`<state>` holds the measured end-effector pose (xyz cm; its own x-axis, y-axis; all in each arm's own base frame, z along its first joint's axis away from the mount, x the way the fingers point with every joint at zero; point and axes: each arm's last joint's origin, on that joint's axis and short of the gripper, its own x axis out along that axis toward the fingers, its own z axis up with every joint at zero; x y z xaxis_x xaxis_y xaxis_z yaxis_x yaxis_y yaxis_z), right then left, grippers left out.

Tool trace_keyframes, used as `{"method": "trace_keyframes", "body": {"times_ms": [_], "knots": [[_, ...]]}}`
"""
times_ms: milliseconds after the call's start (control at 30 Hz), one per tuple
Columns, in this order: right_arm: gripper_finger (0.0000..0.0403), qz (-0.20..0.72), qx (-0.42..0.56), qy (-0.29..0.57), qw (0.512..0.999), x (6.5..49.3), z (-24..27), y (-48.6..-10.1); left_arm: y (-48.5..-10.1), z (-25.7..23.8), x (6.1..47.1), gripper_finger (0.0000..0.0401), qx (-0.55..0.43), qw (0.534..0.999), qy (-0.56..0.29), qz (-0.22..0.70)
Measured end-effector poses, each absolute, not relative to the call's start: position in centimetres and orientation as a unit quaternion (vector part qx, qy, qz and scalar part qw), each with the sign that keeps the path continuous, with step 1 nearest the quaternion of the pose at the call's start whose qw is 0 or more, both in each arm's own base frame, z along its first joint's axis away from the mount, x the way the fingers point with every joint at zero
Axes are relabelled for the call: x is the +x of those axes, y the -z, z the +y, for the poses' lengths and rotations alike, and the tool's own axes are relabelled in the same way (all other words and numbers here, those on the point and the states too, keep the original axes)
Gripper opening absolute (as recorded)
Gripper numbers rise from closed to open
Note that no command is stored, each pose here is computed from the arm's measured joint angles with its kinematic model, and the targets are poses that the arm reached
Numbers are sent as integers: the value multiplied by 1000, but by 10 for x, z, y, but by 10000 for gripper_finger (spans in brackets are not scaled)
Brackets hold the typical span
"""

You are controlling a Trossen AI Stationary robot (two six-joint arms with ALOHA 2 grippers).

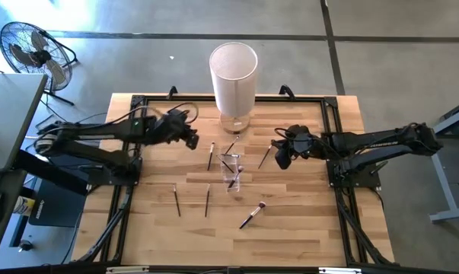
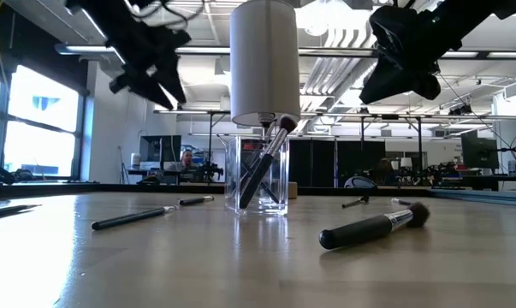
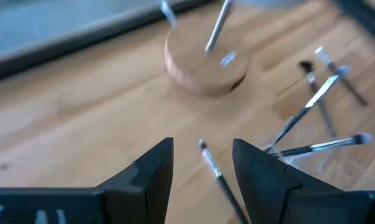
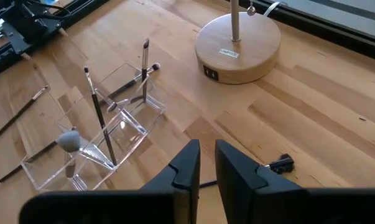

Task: Put items in baskets/containers
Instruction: Put the black eyeshadow brush into the transparent organizer

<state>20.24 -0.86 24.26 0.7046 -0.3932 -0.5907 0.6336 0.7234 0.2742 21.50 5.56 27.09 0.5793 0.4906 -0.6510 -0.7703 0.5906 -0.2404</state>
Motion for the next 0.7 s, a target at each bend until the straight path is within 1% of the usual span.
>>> {"method": "trace_keyframes", "body": {"times_ms": [200, 400, 567, 700], "knots": [[46, 250, 241, 295, 890, 202, -9, -243, -239, 90, 240, 163, -344, 796, -360, 344], [48, 247, 251, 298, 887, 202, -9, -243, -207, 110, 260, 163, -383, 754, -348, 404], [47, 247, 251, 300, 887, 202, -9, -243, -195, 120, 277, 163, -393, 740, -343, 425], [47, 250, 250, 301, 886, 202, -9, -242, -195, 124, 291, 163, -398, 742, -331, 426]]}}
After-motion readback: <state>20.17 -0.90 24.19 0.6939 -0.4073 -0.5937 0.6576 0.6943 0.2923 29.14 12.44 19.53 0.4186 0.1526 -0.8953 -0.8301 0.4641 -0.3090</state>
